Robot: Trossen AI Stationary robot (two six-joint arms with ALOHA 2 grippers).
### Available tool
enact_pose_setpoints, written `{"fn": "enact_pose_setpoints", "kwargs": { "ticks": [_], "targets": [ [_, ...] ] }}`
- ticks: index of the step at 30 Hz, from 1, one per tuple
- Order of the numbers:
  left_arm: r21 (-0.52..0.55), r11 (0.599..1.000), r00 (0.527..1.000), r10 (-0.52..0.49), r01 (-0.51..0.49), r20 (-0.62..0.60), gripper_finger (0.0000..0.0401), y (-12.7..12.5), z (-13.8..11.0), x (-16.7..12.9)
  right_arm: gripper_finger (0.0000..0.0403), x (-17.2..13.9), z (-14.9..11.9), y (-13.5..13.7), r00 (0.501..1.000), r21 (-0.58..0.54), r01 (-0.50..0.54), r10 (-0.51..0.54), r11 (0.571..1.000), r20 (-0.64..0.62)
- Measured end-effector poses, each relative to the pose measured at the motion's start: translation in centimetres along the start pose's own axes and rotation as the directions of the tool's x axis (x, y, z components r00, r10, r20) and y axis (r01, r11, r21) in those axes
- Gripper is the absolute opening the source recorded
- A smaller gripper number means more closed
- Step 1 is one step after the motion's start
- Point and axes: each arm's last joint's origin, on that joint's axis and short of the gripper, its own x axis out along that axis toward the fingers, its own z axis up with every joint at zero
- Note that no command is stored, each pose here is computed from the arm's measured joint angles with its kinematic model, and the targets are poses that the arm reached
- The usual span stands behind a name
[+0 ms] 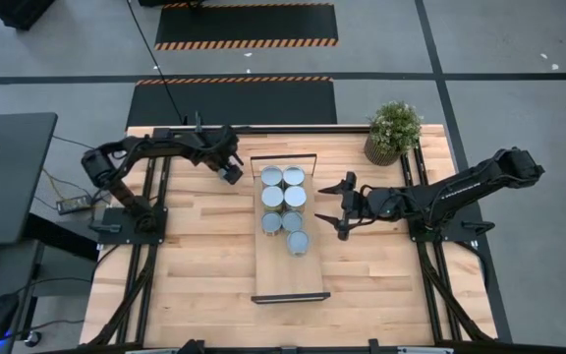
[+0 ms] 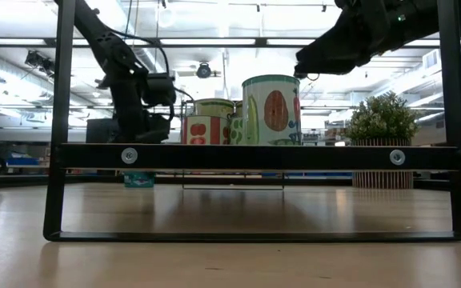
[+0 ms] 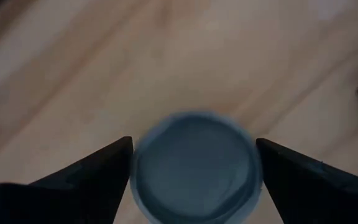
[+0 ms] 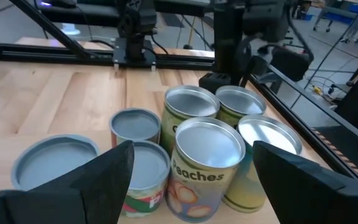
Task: Pick and place cans onto a shelf
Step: Put the canned tuna on the shelf
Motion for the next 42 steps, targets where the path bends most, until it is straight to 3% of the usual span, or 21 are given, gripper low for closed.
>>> {"fn": "enact_pose_setpoints", "kwargs": {
  "ticks": [6,18,21,24,27,32,38,42],
  "targets": [
    [0.037,0.999,0.997,-0.010,0.013,-0.077,0.0335,-0.1,-0.6,0.8,0.0334,0.0,0.1,0.0,1.000,0.005,0.000,0.000,1.000,0.010],
    [0.097,0.995,0.995,-0.027,0.036,-0.093,0.0294,-1.1,-0.9,0.6,0.0334,0.0,0.1,0.0,1.000,0.008,-0.002,0.002,1.000,0.010],
    [0.131,0.989,0.986,-0.044,0.066,-0.159,0.0294,-1.2,-1.2,-0.4,0.0334,0.0,0.0,0.0,1.000,0.009,-0.002,0.002,1.000,0.003],
    [0.128,0.980,0.973,-0.125,0.151,-0.193,0.0293,-1.6,-1.1,-2.5,0.0334,0.0,0.0,0.0,1.000,0.009,-0.002,0.002,1.000,0.002],
    [0.141,0.954,0.942,-0.226,0.266,-0.247,0.0293,-2.8,-1.7,-4.3,0.0334,0.0,0.0,0.0,1.000,0.007,-0.002,0.002,1.000,0.001],
    [0.203,0.874,0.873,-0.367,0.442,-0.321,0.0296,-6.3,-3.7,-6.7,0.0334,0.0,-0.2,0.0,1.000,0.001,0.003,-0.003,1.000,-0.019],
    [0.352,0.786,0.846,-0.382,0.509,-0.371,0.0299,-11.7,-6.6,-8.6,0.0334,0.0,-0.2,0.0,1.000,0.008,0.004,-0.004,1.000,-0.018],
    [0.452,0.734,0.859,-0.386,0.507,-0.337,0.0300,-14.8,-8.5,-9.5,0.0334,0.0,-0.2,0.0,1.000,0.011,0.005,-0.005,1.000,-0.018]
  ]
}}
